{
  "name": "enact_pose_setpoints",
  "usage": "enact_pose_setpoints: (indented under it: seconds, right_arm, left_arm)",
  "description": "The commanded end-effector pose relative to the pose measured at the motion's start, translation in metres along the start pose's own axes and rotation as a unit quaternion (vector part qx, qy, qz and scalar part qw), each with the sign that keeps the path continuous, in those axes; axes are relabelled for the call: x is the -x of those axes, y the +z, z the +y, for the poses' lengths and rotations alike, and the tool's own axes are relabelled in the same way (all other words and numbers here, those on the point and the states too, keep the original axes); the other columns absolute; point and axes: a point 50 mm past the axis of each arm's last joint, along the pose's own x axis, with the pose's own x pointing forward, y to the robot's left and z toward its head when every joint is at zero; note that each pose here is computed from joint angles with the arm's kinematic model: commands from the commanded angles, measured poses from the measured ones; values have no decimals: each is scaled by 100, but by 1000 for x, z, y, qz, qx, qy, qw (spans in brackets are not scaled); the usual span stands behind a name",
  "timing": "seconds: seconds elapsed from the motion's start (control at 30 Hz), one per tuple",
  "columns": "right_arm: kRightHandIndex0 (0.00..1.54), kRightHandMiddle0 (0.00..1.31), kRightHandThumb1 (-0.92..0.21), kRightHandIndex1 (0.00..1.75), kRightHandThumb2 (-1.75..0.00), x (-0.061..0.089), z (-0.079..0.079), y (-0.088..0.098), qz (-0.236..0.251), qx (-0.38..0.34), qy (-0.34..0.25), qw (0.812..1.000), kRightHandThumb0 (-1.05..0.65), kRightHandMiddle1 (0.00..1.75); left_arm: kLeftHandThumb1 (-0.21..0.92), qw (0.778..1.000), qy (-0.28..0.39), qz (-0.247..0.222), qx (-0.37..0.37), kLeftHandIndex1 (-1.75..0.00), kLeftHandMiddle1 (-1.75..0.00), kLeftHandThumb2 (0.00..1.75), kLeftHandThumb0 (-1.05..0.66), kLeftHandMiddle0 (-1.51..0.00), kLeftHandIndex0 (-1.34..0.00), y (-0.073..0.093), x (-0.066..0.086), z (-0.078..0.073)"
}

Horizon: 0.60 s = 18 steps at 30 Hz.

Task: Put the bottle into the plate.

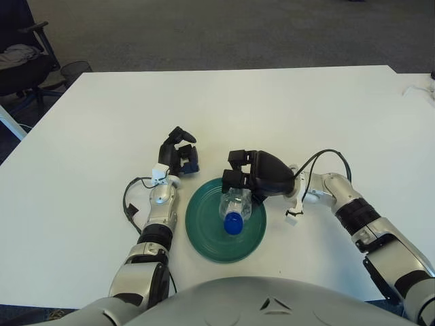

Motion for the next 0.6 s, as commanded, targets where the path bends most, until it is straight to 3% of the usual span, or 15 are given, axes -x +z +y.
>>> enact_pose_setpoints:
  seconds: [0.0,0.57]
  right_arm:
    - [121,60,-54,175,-87,2,1,2,-10,8,13,1000,-42,152]
    - [116,54,-60,175,-79,1,2,3,-18,34,5,999,-40,154]
  left_arm:
    - [16,998,16,57,16,-175,-175,151,-54,-127,-74,-25,25,0]
    - [15,998,13,59,8,-175,-175,152,-55,-127,-75,-26,24,-1]
